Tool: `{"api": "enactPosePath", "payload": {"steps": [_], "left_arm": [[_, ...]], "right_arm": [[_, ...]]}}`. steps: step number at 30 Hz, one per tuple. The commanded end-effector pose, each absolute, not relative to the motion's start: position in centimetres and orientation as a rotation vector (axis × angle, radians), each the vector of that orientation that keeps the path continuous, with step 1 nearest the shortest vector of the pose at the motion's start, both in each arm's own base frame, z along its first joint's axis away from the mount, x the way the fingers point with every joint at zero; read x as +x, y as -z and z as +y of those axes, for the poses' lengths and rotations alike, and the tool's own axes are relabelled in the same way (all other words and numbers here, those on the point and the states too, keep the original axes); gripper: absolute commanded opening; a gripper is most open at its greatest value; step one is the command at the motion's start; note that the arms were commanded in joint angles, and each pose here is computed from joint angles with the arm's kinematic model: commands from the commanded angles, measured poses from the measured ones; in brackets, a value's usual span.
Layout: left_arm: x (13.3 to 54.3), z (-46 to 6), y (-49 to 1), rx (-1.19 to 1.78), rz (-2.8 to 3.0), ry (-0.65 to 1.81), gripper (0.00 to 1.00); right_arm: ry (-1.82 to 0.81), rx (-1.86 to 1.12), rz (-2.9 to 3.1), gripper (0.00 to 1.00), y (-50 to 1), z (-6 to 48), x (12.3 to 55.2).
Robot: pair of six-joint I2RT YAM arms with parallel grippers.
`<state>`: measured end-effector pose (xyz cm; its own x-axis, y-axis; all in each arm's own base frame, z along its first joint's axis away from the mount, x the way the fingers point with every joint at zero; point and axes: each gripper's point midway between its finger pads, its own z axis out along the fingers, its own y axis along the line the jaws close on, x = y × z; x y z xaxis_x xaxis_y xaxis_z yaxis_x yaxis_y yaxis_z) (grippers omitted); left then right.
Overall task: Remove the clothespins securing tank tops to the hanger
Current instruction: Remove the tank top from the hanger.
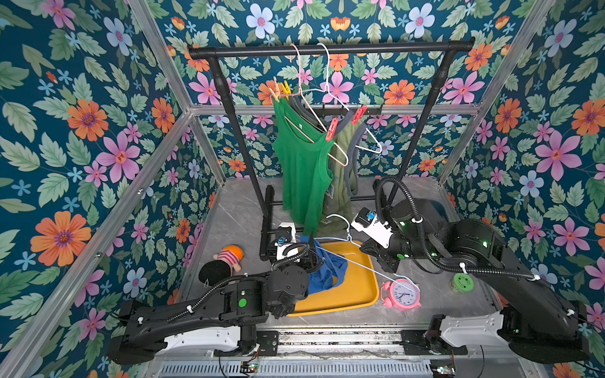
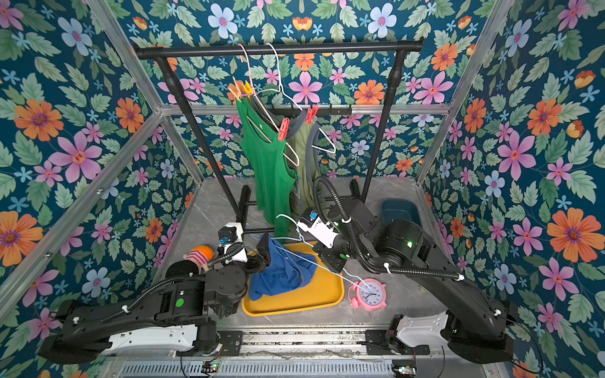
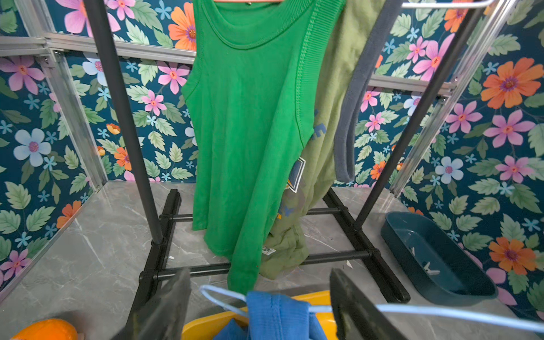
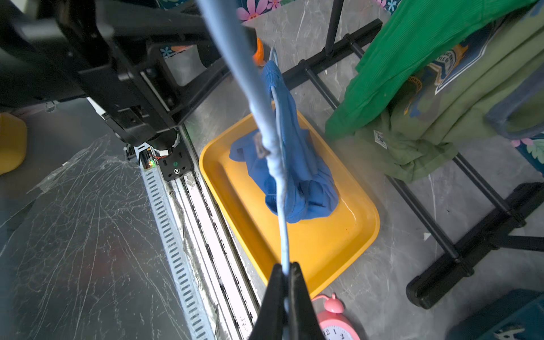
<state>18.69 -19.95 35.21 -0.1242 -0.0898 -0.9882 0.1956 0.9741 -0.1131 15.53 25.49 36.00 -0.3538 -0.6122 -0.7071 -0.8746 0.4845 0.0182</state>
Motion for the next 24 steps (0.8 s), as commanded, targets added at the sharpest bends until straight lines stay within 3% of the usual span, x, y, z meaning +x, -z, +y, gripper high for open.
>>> {"api": "enactPosePath", "payload": {"steps": [1,24], "left_arm": [[18.5,-21.2,-35.6,0.119,1.677,0.303,0.82],[18.3,-19.6,-30.8,0.112,1.767,0.251,0.88]], "right_arm": [[-0.493,-1.217,2.143,0.0,-35.6,24.6,15.3],[-0.357,-1.274,2.357,0.0,-34.6,23.4,14.0]]}}
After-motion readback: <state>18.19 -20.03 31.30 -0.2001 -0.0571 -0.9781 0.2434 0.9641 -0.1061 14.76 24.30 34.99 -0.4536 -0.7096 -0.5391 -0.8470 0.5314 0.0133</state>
